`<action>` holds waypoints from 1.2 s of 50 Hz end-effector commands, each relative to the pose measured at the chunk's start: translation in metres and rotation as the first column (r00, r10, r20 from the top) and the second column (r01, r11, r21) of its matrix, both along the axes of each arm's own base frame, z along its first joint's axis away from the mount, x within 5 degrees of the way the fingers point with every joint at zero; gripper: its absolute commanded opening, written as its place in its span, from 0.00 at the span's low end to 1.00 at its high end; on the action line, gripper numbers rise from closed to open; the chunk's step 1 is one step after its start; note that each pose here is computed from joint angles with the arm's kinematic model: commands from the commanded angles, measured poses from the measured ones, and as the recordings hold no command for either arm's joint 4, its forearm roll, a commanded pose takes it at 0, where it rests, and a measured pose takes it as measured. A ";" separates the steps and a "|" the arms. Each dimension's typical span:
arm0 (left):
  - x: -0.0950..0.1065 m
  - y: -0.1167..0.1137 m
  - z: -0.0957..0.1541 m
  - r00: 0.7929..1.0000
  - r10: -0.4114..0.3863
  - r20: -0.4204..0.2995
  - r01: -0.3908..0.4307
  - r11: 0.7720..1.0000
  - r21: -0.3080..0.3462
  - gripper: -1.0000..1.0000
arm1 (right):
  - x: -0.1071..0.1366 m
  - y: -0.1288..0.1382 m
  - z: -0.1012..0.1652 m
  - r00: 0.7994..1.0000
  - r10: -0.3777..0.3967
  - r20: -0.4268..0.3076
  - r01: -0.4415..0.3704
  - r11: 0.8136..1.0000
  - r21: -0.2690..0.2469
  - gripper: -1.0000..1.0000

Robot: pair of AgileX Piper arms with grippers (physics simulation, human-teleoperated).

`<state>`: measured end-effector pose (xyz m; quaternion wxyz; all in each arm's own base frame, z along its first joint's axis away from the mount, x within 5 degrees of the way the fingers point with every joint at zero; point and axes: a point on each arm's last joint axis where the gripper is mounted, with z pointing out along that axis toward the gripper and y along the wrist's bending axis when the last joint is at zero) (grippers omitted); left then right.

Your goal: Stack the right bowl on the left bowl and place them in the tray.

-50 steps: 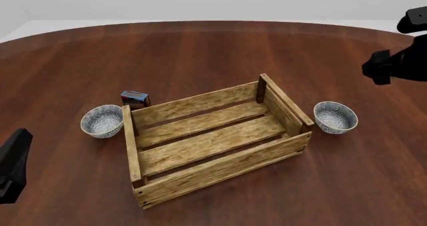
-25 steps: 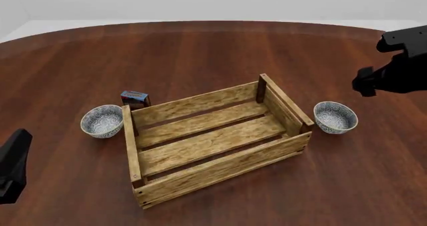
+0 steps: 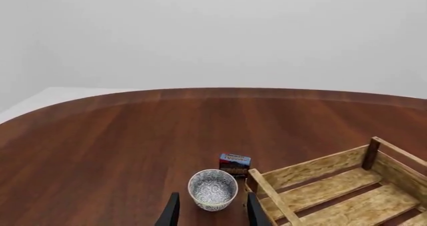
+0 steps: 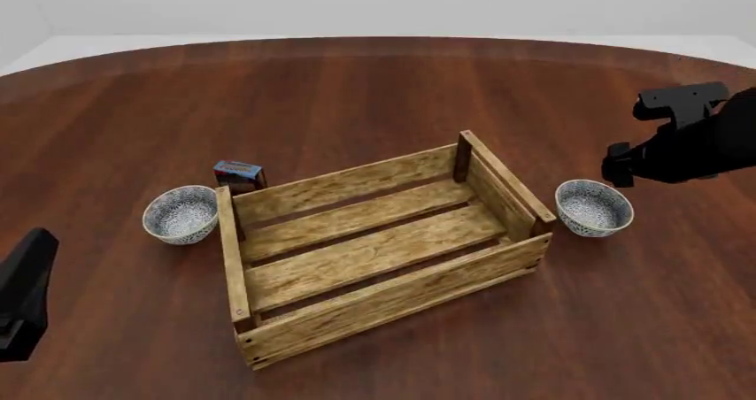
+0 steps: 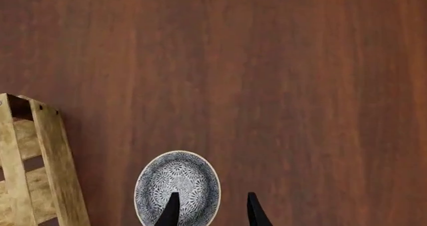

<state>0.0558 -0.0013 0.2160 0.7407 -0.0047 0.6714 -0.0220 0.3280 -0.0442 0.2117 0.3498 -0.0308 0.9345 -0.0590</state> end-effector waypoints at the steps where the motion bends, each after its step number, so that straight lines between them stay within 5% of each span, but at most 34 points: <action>1: 0.000 -0.001 0.001 1.000 -0.009 0.003 0.009 1.000 -0.001 1.00 | 0.015 -0.004 -0.028 0.999 -0.024 -0.042 0.025 0.999 0.020 1.00; 50: 0.000 0.000 0.001 1.000 -0.005 0.006 0.005 1.000 -0.015 1.00 | 0.011 -0.003 -0.111 0.985 -0.030 -0.169 0.037 0.998 0.042 1.00; 51: 0.000 0.000 0.001 1.000 -0.005 0.006 0.005 1.000 -0.015 1.00 | 0.011 -0.005 -0.111 0.986 -0.032 -0.167 0.039 0.998 0.040 0.00; 60: 0.000 0.000 0.000 1.000 -0.008 0.006 0.008 1.000 -0.017 1.00 | 0.010 -0.006 -0.101 0.987 -0.036 -0.154 0.042 0.998 0.039 0.00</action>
